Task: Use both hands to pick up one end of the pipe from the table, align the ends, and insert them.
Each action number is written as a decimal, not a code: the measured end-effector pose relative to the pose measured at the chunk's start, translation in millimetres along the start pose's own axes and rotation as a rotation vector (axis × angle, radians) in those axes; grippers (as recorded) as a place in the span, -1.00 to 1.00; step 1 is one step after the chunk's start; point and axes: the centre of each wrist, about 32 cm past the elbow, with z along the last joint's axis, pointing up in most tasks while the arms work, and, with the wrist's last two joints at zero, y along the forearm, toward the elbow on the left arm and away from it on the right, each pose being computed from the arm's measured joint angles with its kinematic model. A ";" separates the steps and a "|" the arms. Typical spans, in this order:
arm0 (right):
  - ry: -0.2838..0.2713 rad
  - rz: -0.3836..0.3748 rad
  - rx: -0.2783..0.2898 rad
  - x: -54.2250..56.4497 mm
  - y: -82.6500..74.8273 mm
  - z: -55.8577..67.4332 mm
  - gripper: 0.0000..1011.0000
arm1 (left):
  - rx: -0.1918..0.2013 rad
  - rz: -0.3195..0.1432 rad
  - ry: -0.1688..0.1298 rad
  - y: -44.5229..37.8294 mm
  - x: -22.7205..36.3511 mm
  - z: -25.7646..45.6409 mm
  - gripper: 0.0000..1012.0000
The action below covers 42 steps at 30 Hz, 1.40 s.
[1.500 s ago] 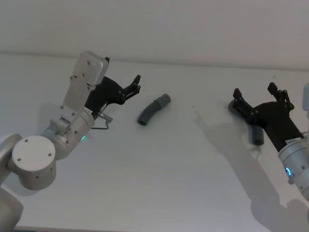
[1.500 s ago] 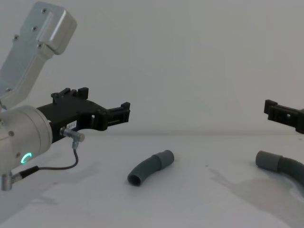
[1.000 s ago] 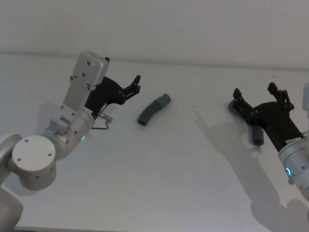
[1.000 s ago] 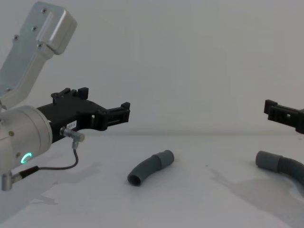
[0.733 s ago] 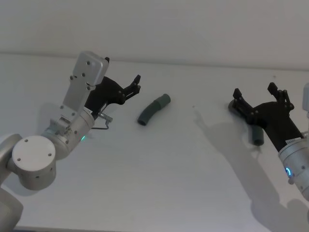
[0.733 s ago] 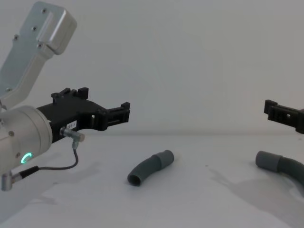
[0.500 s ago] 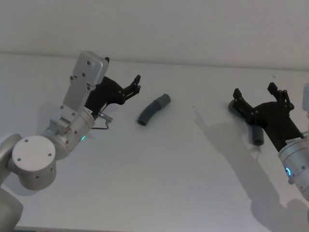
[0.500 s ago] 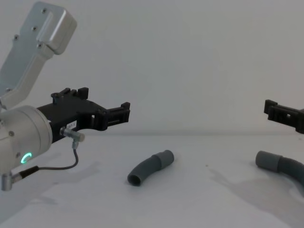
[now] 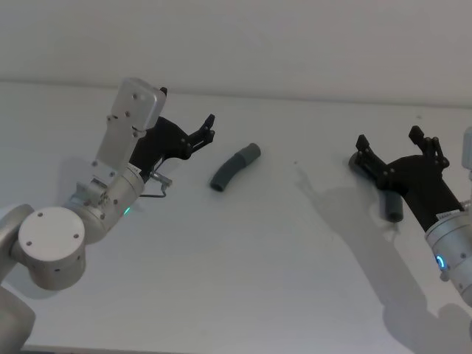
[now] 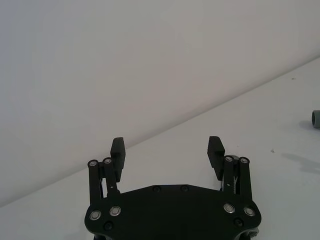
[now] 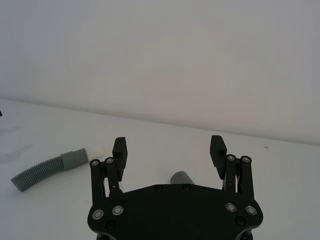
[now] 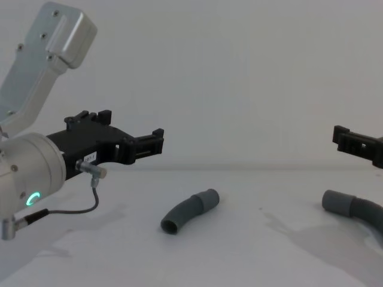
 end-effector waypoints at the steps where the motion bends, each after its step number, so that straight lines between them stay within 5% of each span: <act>1: 0.000 0.000 0.000 0.0 0.0 0.0 0.99 | 0.000 0.000 0.000 0.0 0.0 0.0 0.98; 12: 0.000 0.000 0.000 0.0 0.0 0.0 0.99 | 0.003 -0.003 0.001 -0.2 -0.7 2.8 0.98; 20: 0.000 0.000 0.000 0.0 0.0 0.0 0.99 | 0.047 -0.052 0.008 -1.6 -1.4 18.0 0.98; 33: 0.000 0.000 0.000 0.0 0.0 0.0 0.99 | 0.178 -0.230 0.021 -9.2 6.5 45.3 0.98; 42: 0.000 0.000 0.000 0.0 0.0 0.0 0.99 | 0.297 -0.381 0.014 -27.4 18.6 58.3 0.98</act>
